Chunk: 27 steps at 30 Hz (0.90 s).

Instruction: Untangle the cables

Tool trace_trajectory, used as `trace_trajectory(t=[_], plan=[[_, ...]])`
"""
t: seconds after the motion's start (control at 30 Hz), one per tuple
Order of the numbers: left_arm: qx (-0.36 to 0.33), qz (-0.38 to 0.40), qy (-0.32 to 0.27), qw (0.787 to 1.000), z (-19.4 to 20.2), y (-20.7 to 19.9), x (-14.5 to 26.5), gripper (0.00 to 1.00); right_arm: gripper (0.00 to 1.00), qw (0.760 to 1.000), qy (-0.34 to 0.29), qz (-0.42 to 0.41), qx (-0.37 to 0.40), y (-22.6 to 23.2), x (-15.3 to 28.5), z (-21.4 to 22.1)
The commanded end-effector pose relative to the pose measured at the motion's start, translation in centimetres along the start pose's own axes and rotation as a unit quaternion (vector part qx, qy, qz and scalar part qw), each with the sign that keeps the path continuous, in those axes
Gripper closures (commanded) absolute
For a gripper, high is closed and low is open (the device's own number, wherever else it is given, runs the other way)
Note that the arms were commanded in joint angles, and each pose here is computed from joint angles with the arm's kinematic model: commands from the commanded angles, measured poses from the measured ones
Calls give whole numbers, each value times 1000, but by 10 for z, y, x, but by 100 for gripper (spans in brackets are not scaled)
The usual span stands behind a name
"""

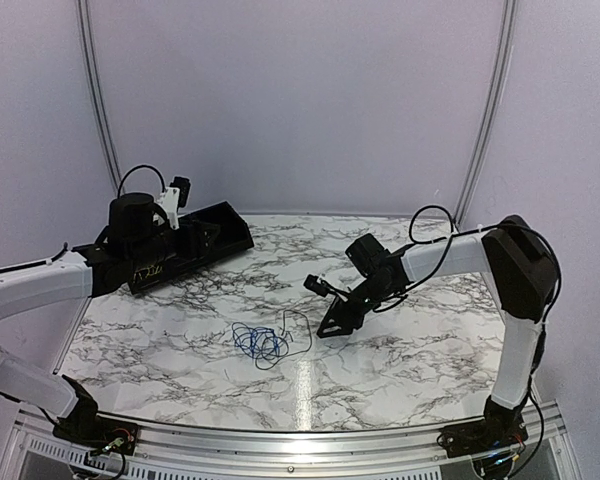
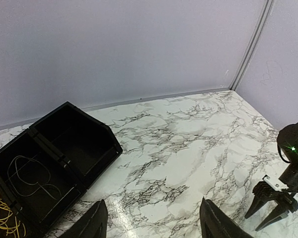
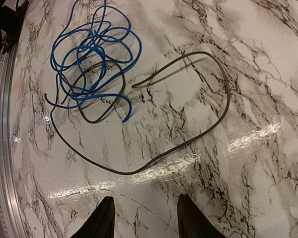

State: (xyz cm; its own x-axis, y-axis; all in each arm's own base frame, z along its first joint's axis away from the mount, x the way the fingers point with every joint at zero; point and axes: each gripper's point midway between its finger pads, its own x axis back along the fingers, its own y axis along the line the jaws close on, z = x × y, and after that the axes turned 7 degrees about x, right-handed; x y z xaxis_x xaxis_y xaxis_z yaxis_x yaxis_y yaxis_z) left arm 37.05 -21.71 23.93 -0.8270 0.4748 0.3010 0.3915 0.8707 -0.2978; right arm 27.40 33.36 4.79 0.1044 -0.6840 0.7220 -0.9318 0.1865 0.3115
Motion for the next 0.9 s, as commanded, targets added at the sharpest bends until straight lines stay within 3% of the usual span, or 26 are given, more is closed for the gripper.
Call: trace_trajectory(t=[0.0,0.33,0.67,0.87], plan=[[3,48,-20,999,-15,-24,0,35,56,999,-4,-41,-25,8,-12,-10],[-11,40,-26,999,-17,-23,2,35,59,994,-19,-86,-59,4,-37,-23],[8,75,-12,997,-17,-41,-1,42,99,997,-37,-54,-47,-10,-30,-47],[-52,55,8,997,6,-80,9,41,100,998,-63,-18,16,-1,5,-76]])
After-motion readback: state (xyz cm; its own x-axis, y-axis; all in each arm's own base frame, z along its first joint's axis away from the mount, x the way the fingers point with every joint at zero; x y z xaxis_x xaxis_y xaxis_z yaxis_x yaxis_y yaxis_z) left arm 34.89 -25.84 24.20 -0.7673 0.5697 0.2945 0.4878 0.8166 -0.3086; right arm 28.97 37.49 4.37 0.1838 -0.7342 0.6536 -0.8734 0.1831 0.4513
